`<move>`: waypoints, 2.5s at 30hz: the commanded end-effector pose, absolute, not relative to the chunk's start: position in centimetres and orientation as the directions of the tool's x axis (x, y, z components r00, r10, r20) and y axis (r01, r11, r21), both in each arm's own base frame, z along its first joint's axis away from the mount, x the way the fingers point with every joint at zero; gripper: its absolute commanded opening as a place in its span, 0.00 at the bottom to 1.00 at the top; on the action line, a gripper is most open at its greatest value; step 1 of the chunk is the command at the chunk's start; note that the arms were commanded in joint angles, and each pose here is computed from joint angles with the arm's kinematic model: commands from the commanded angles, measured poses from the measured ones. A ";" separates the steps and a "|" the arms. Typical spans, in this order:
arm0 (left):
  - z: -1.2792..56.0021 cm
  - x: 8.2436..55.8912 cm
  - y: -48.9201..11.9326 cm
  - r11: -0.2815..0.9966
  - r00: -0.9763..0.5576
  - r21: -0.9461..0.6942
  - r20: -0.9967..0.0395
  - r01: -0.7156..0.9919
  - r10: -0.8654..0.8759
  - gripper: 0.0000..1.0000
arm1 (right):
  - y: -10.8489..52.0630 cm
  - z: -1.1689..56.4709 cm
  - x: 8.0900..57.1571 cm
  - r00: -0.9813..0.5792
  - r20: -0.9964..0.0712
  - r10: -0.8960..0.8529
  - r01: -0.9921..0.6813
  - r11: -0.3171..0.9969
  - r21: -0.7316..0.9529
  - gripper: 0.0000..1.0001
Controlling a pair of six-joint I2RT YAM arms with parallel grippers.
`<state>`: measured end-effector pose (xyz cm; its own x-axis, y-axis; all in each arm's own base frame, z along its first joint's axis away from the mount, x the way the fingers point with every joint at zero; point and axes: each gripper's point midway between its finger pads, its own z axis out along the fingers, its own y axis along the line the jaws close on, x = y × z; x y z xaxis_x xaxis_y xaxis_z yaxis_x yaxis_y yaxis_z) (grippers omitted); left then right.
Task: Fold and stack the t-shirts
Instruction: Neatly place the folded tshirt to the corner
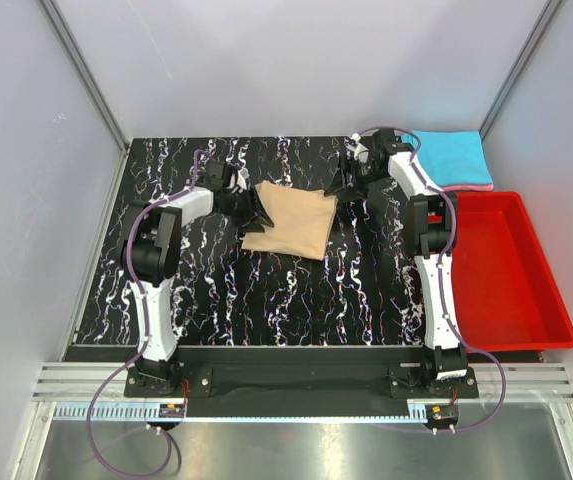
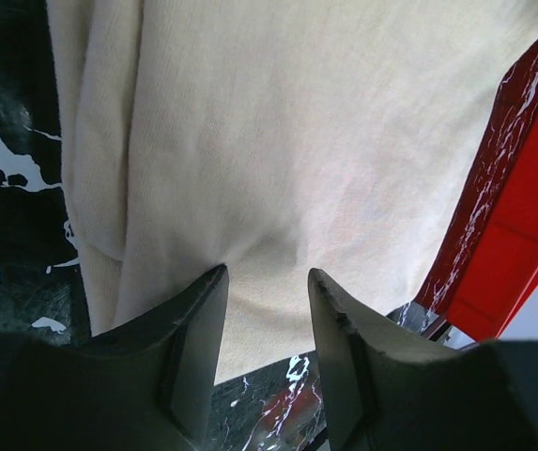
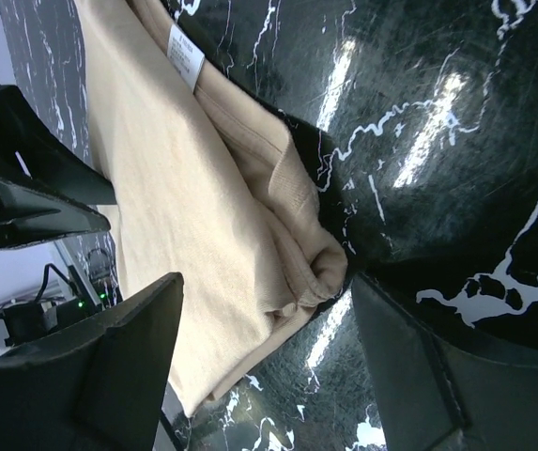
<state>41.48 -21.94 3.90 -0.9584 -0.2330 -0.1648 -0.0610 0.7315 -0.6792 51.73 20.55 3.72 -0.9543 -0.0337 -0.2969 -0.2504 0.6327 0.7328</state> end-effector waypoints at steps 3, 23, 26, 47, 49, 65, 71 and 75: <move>3.4 42.5 -21.8 0.731 -0.952 -0.681 -0.198 -0.038 -0.233 0.46 | 19.8 -1.3 49.0 -0.984 -0.159 -0.075 -0.167 0.688 0.707 0.78; 11.3 39.0 -34.3 0.597 -0.934 -0.773 -0.342 0.217 -0.103 0.42 | 19.4 -1.9 49.2 -0.989 -0.144 -0.043 -0.132 0.705 0.697 0.53; 10.2 37.9 -35.9 0.589 -0.938 -0.774 -0.338 0.233 -0.073 0.41 | 19.1 -1.9 49.3 -0.989 -0.143 -0.034 -0.124 0.709 0.695 0.57; 3.0 34.1 -34.8 0.669 -0.965 -0.721 -0.263 0.182 -0.021 0.38 | 19.2 -2.0 50.7 -0.977 -0.107 0.183 0.057 0.713 0.698 0.86; 2.8 34.0 -34.7 0.670 -0.965 -0.720 -0.260 0.180 -0.021 0.38 | 19.1 -2.5 50.8 -0.979 -0.107 0.171 0.049 0.715 0.697 0.85; 2.4 33.2 -34.6 0.658 -0.970 -0.732 -0.243 0.176 -0.011 0.38 | 18.6 -2.0 51.9 -0.975 -0.202 0.095 -0.071 0.723 0.687 0.49; 3.2 32.9 -35.0 0.628 -0.972 -0.758 -0.236 0.177 -0.011 0.38 | 18.5 -0.3 52.6 -0.963 -0.255 0.084 -0.124 0.704 0.699 0.10; 6.0 32.5 -35.7 0.579 -0.973 -0.795 -0.229 0.180 -0.011 0.38 | 18.6 1.6 53.8 -0.943 -0.323 0.081 -0.175 0.703 0.689 0.00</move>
<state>33.68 -35.34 3.63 -0.9715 -0.0299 -0.2351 0.1672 0.6168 -0.7691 51.99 19.64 1.47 -0.9709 0.0923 -0.2209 -0.1082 0.6540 0.7487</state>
